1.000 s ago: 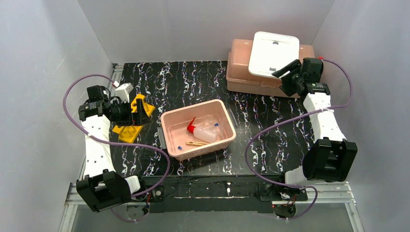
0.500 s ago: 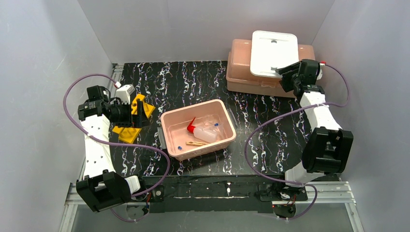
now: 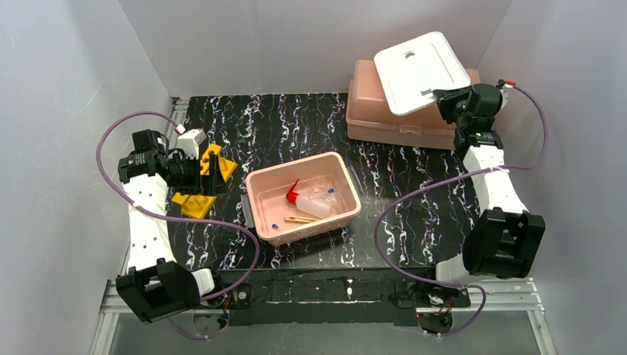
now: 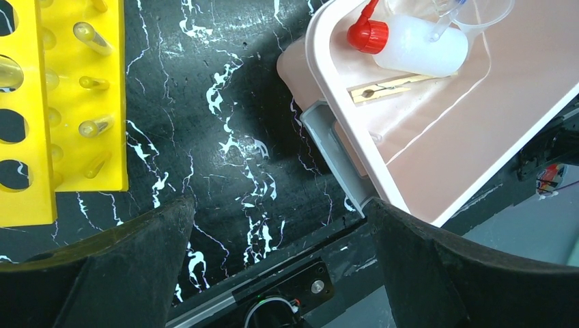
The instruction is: Organize the chemistry lab equipment
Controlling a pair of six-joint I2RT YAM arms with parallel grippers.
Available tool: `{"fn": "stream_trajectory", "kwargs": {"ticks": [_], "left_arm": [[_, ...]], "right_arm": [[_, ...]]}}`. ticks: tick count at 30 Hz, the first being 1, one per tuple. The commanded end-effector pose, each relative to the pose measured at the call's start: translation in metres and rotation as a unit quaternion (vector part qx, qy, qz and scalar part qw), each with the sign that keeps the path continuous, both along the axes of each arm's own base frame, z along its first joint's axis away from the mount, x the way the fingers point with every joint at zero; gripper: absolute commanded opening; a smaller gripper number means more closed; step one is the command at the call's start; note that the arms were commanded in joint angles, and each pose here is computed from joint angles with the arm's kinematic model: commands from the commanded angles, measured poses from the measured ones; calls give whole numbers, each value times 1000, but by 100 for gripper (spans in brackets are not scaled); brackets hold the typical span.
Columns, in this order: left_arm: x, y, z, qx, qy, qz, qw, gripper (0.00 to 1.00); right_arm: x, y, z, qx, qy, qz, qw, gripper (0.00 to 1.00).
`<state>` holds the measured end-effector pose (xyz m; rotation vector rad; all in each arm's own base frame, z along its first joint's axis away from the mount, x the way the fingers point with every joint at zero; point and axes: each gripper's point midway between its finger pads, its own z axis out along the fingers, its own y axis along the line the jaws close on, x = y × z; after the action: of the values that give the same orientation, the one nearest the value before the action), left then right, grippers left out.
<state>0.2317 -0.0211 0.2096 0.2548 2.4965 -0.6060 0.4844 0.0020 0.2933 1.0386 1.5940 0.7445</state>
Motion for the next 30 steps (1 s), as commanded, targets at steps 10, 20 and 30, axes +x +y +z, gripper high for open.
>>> {"fn": "stream_trajectory", "kwargs": {"ticks": [10,20,30], "left_arm": [[3,-28,60,-59,-101,-36,992,99],[-18,-79,165,-153,-298,-188,924,100],[-33,-96,212,-73,-485,-280,825,100]], "right_arm": [[-100,144,95,-307,-210,322,871,1],[-185,221,86,-506,-384,386,669,1],[-214,244,105,-584,-470,364,553,1]]}}
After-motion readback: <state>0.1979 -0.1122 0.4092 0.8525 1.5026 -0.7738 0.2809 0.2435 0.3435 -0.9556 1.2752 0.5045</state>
